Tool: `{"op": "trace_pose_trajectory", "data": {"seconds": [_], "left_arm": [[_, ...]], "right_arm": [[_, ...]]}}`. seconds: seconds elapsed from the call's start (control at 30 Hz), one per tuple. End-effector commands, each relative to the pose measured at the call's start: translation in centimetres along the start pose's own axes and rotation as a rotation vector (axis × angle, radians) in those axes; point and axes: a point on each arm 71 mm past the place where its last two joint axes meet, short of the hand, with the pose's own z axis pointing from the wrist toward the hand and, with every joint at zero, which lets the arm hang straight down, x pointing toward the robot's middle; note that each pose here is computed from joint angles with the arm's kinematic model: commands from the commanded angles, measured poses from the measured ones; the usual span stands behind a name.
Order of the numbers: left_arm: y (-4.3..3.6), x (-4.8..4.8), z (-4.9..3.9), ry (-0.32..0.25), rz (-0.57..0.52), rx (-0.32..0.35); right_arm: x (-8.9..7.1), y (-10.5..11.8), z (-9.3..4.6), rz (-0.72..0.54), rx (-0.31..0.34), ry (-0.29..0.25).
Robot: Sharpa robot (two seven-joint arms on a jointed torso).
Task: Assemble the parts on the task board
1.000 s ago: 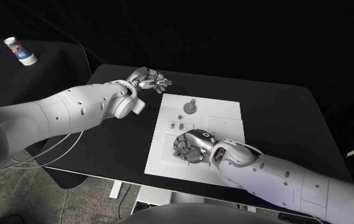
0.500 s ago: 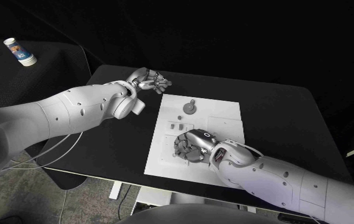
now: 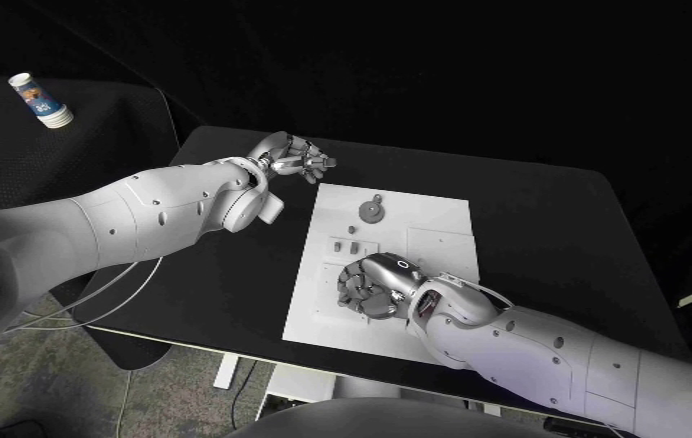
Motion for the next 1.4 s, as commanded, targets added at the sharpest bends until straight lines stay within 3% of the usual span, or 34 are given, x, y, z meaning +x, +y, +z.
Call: {"op": "trace_pose_trajectory", "data": {"seconds": [0.03, 1.2, 1.4], "left_arm": [[-0.16, 0.13, 0.06, 0.012, -0.009, 0.007], [-0.16, 0.18, 0.07, 0.014, -0.010, 0.005], [-0.17, 0.22, 0.09, 0.016, -0.010, 0.005]], "right_arm": [[0.1, 0.4, 0.1, 0.003, -0.018, -0.006], [1.1, -0.4, 0.1, -0.016, 0.016, 0.075], [1.0, -0.4, 0.1, -0.016, 0.014, 0.064]]}}
